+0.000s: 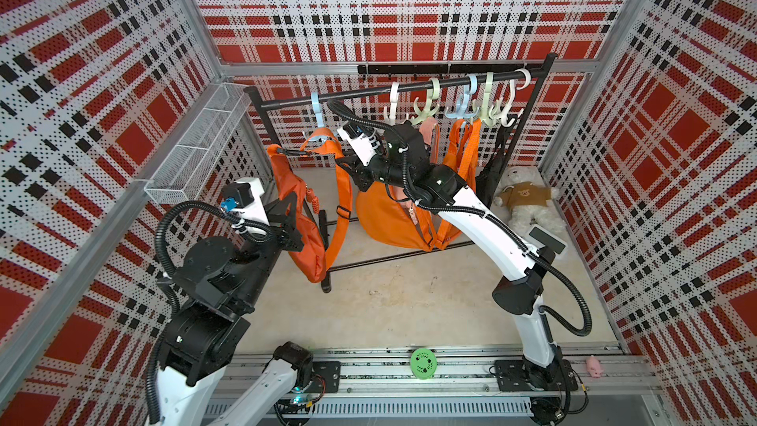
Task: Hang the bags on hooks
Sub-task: Hang the bag on the hook, then reset both arms
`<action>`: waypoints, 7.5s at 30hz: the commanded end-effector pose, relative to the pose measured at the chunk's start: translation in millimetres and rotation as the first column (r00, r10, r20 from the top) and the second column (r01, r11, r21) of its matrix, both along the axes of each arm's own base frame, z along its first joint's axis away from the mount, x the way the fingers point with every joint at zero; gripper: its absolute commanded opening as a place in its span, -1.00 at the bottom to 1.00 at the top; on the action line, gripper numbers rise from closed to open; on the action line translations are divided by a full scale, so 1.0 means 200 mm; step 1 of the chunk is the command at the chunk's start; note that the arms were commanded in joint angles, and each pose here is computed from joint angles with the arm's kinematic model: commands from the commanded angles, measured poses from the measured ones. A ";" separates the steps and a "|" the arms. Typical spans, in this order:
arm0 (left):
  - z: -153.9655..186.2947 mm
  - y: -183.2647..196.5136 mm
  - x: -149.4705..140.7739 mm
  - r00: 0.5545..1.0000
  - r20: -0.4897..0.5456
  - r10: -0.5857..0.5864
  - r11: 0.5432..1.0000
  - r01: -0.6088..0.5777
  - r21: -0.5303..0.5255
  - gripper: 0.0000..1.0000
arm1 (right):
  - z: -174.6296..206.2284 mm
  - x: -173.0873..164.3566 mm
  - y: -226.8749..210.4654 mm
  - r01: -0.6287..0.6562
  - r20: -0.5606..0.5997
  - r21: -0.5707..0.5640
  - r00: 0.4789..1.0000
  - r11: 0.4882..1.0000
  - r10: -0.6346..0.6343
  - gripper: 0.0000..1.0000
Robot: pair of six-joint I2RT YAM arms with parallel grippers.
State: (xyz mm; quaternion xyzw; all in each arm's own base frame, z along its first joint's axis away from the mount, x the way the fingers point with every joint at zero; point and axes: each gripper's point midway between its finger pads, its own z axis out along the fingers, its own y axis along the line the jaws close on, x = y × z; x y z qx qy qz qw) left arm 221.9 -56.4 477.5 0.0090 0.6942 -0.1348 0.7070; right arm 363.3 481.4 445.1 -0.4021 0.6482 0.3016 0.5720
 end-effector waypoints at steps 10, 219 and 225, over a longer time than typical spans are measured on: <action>0.14 -0.03 -0.04 0.996 0.071 -0.053 0.997 0.057 -0.050 -1.00 | 0.32 0.02 -0.11 0.044 0.149 0.114 0.987 0.992 -0.061 -0.51; -1.74 0.19 0.77 0.946 -0.053 0.319 0.892 -0.280 0.355 0.99 | -1.66 0.19 -2.55 0.966 -0.011 -0.059 0.252 0.252 -0.968 1.00; -1.80 0.22 0.91 0.937 -0.181 0.298 0.910 -0.222 0.349 0.99 | -1.66 0.19 -2.55 0.966 -0.011 -0.060 0.252 0.253 -0.968 1.00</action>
